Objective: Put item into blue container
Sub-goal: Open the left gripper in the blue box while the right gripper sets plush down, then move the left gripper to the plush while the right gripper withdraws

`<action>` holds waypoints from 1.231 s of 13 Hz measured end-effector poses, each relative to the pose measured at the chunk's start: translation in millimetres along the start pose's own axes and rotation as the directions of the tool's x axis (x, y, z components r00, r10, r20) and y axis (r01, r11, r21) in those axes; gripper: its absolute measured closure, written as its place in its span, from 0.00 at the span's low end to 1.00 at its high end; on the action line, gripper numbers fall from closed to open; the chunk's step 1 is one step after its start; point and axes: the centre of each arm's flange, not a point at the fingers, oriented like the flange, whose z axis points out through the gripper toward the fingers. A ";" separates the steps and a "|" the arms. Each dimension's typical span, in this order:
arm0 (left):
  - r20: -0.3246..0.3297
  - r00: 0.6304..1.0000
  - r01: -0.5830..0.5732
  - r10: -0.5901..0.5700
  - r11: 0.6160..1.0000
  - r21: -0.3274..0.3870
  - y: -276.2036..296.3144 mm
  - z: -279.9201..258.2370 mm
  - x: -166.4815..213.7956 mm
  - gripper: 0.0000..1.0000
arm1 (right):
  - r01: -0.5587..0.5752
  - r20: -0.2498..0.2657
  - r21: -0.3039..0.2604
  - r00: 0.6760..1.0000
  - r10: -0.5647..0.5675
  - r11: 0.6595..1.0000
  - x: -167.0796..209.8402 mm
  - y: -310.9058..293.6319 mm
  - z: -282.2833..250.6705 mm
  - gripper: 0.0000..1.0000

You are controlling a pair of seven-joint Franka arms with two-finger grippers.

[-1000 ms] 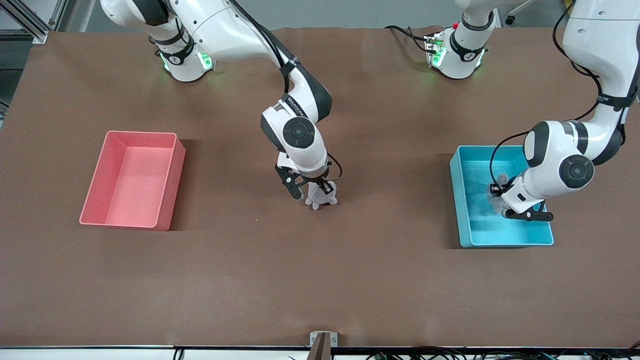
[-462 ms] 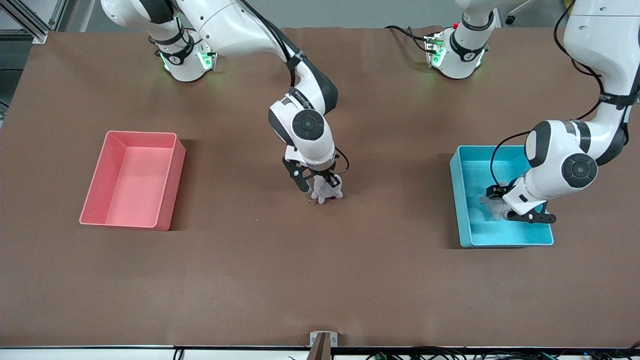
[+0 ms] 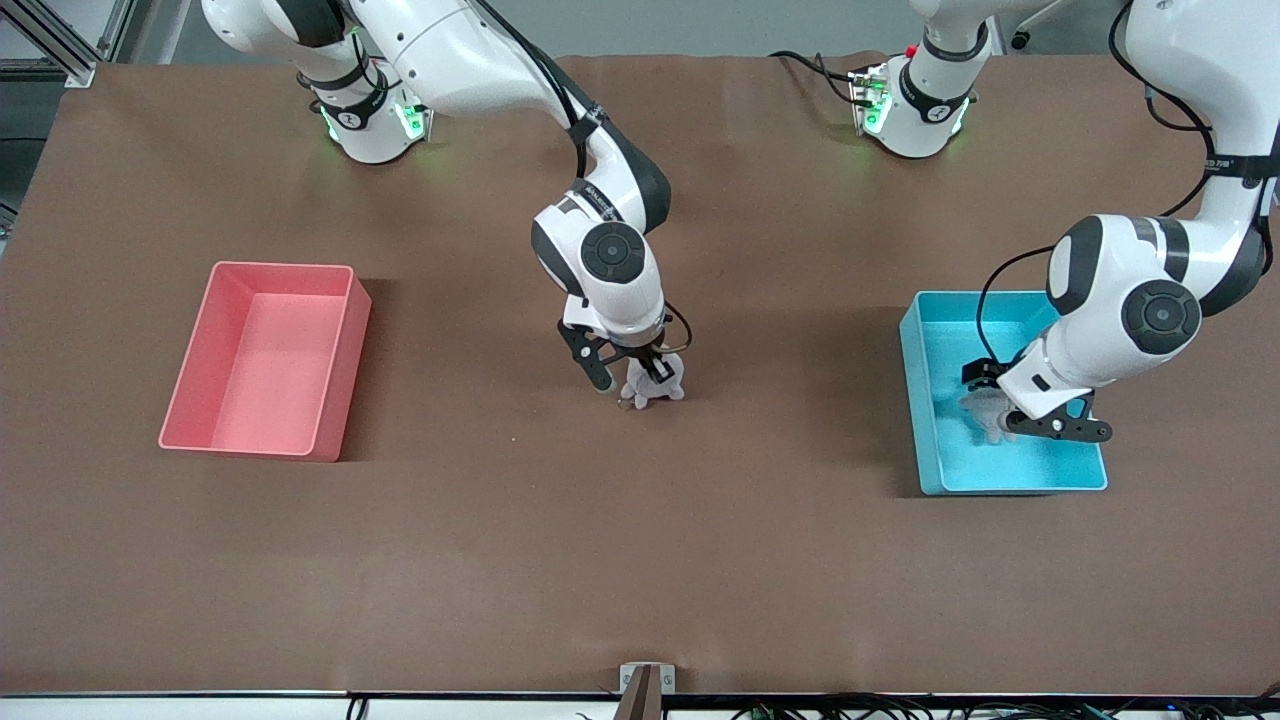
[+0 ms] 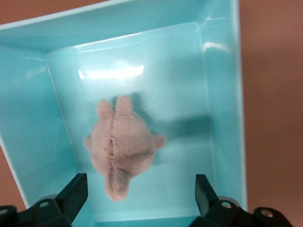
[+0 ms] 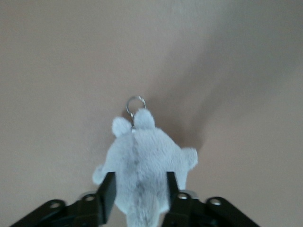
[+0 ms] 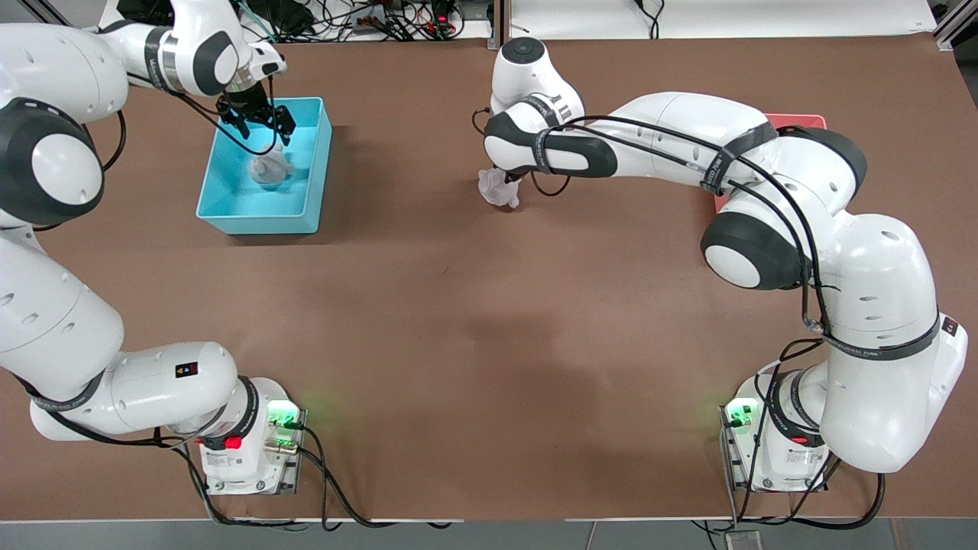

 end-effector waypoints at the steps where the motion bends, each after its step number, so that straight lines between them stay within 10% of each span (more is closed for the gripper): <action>1: 0.005 1.000 -0.017 0.017 1.000 0.002 10.4 -10.5 0.1 0.00 | 0.026 -0.011 -0.003 1.000 -0.026 1.000 8.7 -1.7 -2.0 0.31; 4: 0.009 1.000 -0.014 0.014 1.000 0.002 57.4 -45.1 4.1 0.00 | 0.167 -0.010 -0.046 0.986 -0.168 0.985 50.7 -7.8 -20.9 0.00; 9: -0.012 1.000 -0.006 0.006 1.000 -0.023 192.1 -74.2 -5.2 0.00 | 0.382 0.057 -0.129 0.924 -0.378 0.915 174.4 4.0 -103.1 0.00; 16: -0.007 0.994 0.109 -0.111 0.988 -0.110 371.1 -54.0 -18.6 0.00 | 0.659 0.181 -0.159 0.752 -0.634 0.735 379.0 93.9 -213.7 0.00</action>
